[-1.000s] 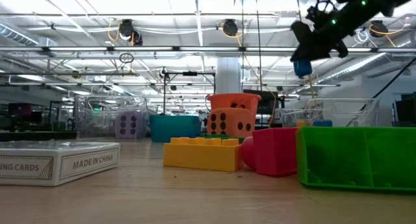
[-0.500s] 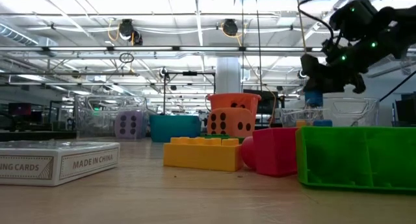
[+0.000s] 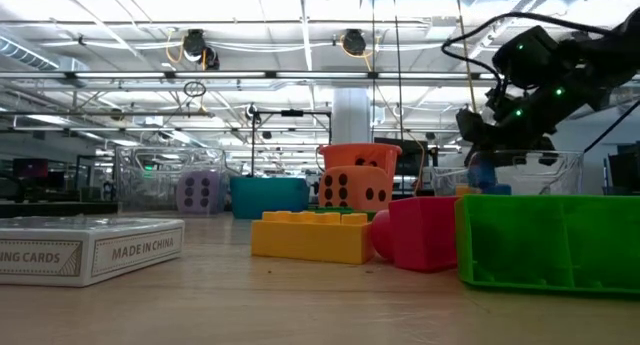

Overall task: Pick & Place Toys
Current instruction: Put the blue game piece into the right transparent bin

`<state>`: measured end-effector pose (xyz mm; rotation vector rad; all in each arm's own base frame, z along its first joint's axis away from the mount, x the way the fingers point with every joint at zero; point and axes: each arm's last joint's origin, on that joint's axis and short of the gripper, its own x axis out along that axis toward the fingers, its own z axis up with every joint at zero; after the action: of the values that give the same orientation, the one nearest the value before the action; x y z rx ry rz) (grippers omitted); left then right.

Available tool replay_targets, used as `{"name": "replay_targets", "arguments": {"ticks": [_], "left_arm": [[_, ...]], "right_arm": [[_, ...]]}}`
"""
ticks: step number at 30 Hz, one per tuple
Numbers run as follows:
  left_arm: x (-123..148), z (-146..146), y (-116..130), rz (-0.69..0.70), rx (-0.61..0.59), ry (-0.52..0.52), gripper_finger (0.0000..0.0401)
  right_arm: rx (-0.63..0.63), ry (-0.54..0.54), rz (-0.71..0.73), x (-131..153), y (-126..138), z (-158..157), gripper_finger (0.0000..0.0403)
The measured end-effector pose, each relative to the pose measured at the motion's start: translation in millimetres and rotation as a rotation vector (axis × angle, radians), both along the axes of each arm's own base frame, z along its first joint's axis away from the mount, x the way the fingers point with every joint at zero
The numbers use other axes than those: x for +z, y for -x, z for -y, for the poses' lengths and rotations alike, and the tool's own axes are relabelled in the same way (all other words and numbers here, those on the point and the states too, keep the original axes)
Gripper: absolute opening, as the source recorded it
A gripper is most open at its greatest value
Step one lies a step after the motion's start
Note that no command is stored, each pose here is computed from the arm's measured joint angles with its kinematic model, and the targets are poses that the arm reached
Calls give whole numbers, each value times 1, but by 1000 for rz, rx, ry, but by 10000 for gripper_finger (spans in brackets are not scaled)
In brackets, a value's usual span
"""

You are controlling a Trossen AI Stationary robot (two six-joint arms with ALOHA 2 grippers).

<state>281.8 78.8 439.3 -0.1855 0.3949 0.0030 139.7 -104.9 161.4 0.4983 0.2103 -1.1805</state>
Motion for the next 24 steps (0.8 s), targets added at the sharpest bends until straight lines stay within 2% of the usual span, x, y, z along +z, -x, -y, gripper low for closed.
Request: {"name": "replay_targets", "arguments": {"ticks": [10, 20, 24], "left_arm": [[0, 0, -1, -2, 2, 1, 257], [-1, 0, -1, -3, 17, 22, 257], [-1, 0, -1, -3, 17, 22, 257]], "right_arm": [[43, -58, -34, -12, -4, 8, 110], [38, -64, -45, -16, -6, 10, 110], [36, -66, -47, -16, -6, 10, 130]]}}
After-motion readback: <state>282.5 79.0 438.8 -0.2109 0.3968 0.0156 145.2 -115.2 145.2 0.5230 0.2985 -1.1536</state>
